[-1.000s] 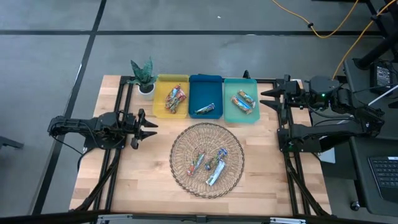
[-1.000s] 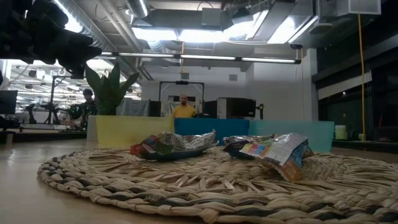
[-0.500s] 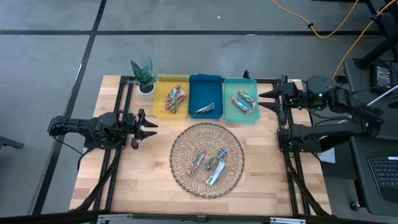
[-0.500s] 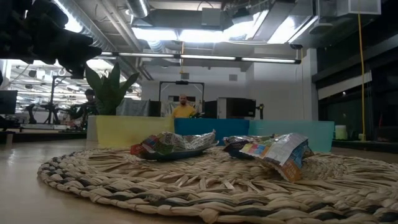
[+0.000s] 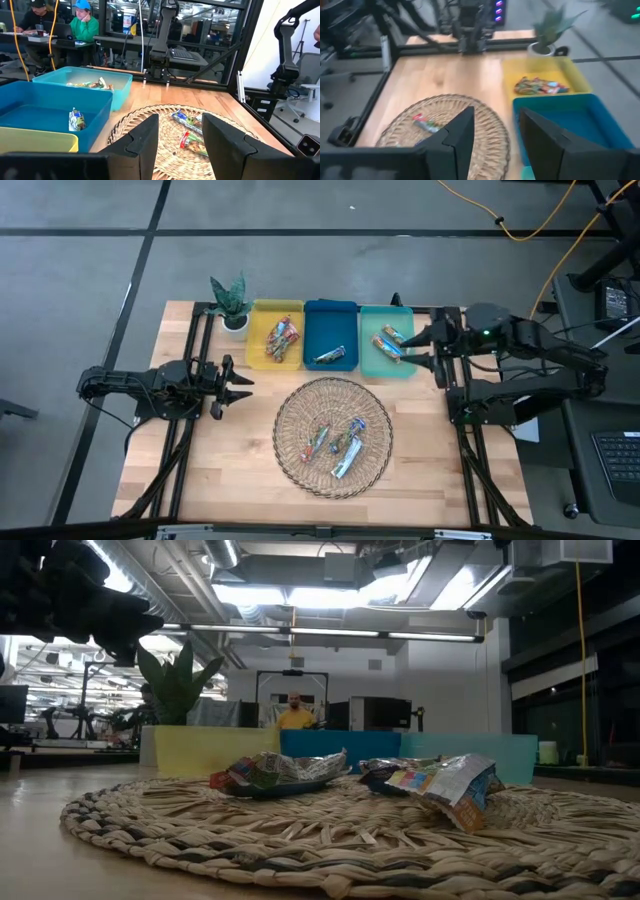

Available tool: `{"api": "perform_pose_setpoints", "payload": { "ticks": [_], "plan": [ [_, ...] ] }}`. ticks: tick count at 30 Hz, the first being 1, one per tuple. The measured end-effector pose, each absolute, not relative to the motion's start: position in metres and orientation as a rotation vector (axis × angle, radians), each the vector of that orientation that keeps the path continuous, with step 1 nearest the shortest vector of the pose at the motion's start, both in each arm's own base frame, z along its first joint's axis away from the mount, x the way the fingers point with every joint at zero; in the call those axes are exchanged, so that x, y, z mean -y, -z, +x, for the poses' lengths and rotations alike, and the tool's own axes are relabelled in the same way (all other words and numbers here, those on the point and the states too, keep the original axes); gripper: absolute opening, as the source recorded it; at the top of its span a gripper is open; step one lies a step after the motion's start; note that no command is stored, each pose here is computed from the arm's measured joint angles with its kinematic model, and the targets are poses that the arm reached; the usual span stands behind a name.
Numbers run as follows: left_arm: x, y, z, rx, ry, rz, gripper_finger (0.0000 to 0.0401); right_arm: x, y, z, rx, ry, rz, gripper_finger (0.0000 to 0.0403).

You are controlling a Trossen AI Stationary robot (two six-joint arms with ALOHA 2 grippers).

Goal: Pick and place Granola Bars by type
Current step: Put the blue granola bar into the blue bin

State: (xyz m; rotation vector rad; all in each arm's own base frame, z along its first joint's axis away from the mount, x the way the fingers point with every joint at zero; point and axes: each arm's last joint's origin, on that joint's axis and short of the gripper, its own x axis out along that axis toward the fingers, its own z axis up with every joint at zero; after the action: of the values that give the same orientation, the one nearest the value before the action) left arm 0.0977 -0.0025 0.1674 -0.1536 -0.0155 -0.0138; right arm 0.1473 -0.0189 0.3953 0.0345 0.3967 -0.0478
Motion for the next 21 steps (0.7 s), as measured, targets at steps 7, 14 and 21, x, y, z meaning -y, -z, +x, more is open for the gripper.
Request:
{"api": "perform_pose_setpoints", "payload": {
  "ticks": [7,14,21],
  "plan": [
    [0.003,-0.167,0.098,0.015,0.014,-0.154,0.0143,0.021,-0.379,0.181,-0.505,-0.052,0.047,0.0157],
    [0.003,-0.167,0.098,0.015,0.014,-0.154,0.0143,0.017,-0.353,0.215,-0.65,-0.179,0.024,0.0157],
    [0.003,-0.167,0.098,0.015,0.014,-0.154,0.0143,-0.004,-0.317,0.249,-0.845,-0.292,-0.013,0.0157]
  ]
}}
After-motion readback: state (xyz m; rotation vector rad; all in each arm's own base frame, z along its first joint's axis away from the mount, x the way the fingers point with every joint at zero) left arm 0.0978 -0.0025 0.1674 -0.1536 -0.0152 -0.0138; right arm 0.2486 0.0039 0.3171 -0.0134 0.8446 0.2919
